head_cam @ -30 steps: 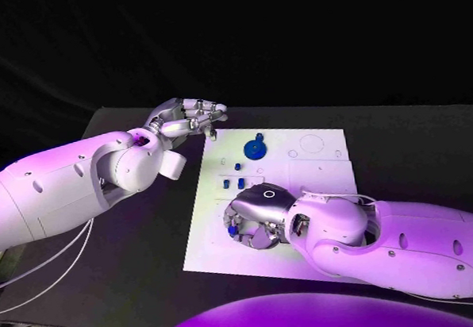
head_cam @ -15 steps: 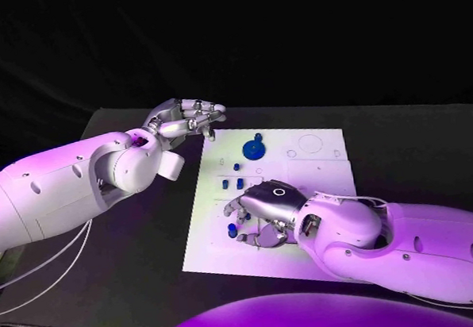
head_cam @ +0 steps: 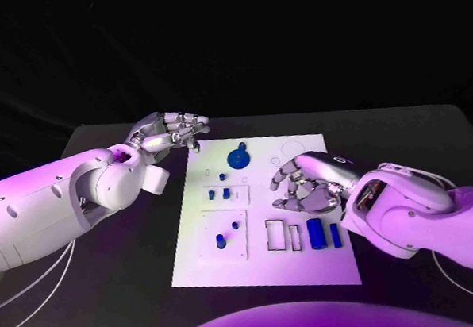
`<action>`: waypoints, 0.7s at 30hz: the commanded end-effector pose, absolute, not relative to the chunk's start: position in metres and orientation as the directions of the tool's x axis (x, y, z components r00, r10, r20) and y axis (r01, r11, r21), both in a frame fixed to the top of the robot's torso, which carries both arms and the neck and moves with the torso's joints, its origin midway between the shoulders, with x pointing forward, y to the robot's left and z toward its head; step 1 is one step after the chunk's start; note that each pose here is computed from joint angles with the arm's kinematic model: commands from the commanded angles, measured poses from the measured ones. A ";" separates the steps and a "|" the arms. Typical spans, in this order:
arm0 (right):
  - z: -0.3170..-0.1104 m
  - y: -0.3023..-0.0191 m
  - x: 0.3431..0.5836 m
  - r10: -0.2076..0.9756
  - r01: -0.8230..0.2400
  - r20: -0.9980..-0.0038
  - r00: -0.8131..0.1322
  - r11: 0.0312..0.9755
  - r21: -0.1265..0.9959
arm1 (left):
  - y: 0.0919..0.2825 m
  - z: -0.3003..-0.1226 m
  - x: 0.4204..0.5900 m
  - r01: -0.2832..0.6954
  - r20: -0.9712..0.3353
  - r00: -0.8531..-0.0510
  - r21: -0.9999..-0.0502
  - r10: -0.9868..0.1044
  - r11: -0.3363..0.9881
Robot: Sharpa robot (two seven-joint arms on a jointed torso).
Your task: Assemble the parts on the task board
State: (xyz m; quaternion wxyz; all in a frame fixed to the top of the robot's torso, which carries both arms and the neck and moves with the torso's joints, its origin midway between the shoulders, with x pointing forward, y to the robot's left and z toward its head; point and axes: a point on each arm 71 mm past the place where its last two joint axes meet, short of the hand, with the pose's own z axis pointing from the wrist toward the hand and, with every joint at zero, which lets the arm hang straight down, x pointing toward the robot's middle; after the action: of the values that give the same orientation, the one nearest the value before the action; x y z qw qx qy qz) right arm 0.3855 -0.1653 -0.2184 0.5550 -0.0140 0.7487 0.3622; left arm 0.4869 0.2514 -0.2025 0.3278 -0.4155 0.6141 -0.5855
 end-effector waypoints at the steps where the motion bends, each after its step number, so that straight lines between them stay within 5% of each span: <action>1: -0.228 -0.186 0.383 0.454 -0.229 -0.730 -0.511 0.747 0.624 | 0.248 -0.201 0.485 -0.125 0.098 -0.455 -0.991 -0.885 -0.046; 10: -0.233 -0.226 0.366 0.381 -0.157 -0.781 -0.496 0.845 0.511 | 0.245 -0.202 0.483 -0.128 0.105 -0.463 -0.990 -0.880 -0.051; 21: -0.249 -0.221 0.350 0.305 -0.146 -0.807 -0.506 0.892 0.429 | 0.245 -0.204 0.481 -0.136 0.109 -0.466 -0.989 -0.878 -0.051</action>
State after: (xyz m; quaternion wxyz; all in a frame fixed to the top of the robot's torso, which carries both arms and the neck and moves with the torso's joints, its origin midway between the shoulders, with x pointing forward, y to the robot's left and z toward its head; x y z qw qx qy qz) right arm 0.3513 -0.2207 -0.2470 0.4909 0.0641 0.8303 0.2560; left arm 0.4820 0.2477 -0.2051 0.3196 -0.4150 0.6163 -0.5881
